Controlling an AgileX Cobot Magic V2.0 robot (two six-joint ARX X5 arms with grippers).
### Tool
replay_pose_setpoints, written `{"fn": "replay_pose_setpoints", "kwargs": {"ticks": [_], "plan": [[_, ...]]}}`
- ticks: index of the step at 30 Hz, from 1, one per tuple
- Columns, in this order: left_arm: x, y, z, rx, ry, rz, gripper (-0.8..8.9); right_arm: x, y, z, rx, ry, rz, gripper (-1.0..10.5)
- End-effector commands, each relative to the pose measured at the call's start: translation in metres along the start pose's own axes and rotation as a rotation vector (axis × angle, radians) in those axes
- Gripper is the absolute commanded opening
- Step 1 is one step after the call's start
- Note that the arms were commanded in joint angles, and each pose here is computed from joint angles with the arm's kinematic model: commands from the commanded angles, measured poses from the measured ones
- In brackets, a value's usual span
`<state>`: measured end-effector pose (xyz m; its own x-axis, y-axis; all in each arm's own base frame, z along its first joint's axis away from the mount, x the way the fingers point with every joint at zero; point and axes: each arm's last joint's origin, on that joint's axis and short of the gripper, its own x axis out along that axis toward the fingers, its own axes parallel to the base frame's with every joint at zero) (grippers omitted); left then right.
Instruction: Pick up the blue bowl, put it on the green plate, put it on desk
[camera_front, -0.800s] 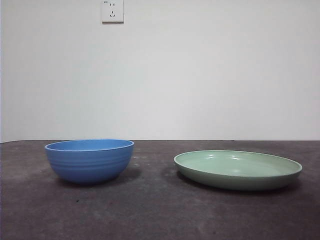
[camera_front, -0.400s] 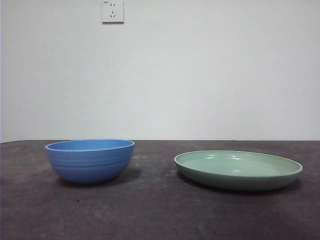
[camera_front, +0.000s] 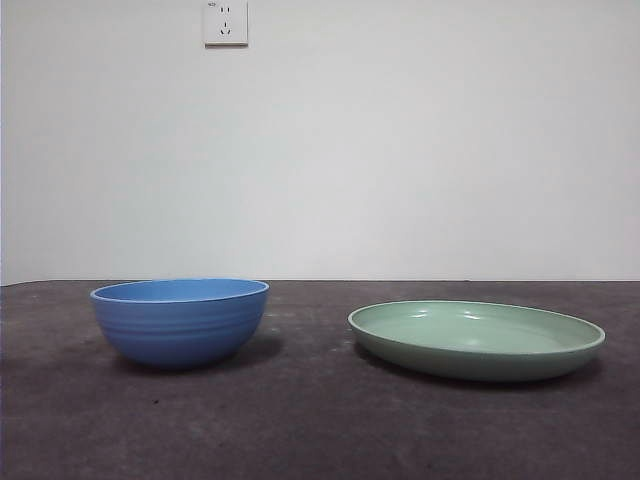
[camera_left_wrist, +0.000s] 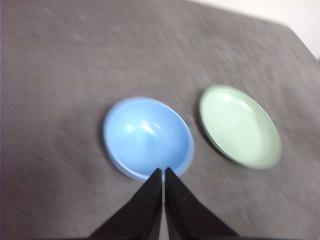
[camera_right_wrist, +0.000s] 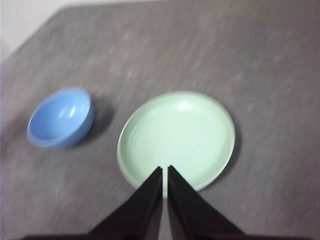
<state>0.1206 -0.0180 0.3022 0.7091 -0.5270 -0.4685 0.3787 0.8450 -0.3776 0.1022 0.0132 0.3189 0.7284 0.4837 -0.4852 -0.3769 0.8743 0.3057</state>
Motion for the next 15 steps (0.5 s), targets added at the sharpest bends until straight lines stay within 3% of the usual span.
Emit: {"fn": "replay_pose_setpoints", "kwargs": {"ticks": [1,9,15], "plan": [[0.0010,-0.0046,0.0069,0.069,0.039,-0.068,0.09,0.0010,0.0026,0.0051,-0.071,0.067,0.045,0.1],[0.0077,-0.0096,0.0005,0.098,0.160,-0.138,0.09,0.0100,0.0081,-0.0028,-0.095,0.240,0.149,0.1],[0.0080,-0.0108,-0.0005,0.101,0.170,-0.146,0.09,0.0108,0.0114,-0.0038,-0.121,0.252,0.174,0.1]]}}
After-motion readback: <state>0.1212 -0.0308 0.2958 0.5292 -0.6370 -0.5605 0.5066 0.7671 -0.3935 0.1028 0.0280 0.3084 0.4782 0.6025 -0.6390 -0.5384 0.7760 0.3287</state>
